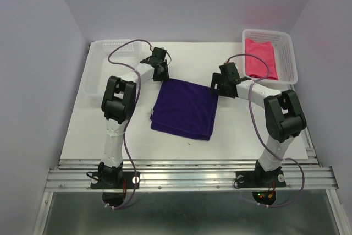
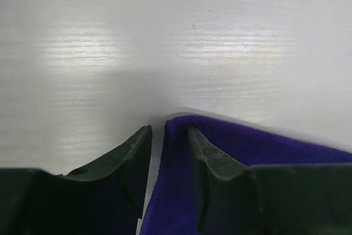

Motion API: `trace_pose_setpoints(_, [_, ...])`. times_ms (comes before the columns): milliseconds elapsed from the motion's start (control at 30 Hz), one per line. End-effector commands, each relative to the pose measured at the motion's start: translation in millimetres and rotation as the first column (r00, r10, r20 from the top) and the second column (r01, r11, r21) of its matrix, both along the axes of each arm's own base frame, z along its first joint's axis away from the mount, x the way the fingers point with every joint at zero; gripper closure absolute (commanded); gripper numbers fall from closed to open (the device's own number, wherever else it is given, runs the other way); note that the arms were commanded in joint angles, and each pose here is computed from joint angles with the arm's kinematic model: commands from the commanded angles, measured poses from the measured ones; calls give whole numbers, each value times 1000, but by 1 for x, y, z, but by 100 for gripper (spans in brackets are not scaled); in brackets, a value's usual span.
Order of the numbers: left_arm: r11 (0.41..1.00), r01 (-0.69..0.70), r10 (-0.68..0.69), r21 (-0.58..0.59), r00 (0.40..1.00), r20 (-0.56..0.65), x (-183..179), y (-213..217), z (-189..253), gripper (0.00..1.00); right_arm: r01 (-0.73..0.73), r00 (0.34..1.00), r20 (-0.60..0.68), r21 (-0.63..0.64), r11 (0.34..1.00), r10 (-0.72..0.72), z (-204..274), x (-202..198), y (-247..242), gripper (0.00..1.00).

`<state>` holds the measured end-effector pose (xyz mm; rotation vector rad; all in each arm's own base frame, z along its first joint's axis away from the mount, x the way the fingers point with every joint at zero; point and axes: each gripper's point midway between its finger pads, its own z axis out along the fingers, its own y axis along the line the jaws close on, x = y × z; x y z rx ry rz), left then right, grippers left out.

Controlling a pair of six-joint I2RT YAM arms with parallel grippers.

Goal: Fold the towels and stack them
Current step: Fold the towel

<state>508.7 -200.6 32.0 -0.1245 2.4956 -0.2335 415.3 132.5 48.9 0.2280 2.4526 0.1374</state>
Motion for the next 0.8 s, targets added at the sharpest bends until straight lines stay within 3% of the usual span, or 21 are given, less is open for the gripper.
trace_pose_setpoints(0, [1000,26,-26,-5,1000,8,4,-3,5,62,7,996,92,19,1000,-9,24,35,3,22])
trace_pose_setpoints(267, [999,50,-49,-4,999,4,2,-8,-2,74,10,997,72,11,1000,-11,12,48,1,34])
trace_pose_setpoints(433, [999,46,-46,-2,999,-5,0,-7,-6,100,-3,998,60,19,1000,2,1,50,2,54])
trace_pose_setpoints(467, [999,47,-47,-4,999,-9,0,-7,-8,100,-1,999,55,17,1000,0,-1,50,2,61])
trace_pose_setpoints(667, [999,35,-34,-19,998,45,0,-6,6,100,-83,992,90,-18,996,84,1,60,4,80])
trace_pose_setpoints(700, [1000,27,-26,-12,998,60,-1,-3,12,100,-100,990,97,-25,995,102,4,63,5,92])
trace_pose_setpoints(767, [1000,15,-14,-18,997,75,-1,1,17,100,-139,986,87,-42,989,143,5,61,6,99])
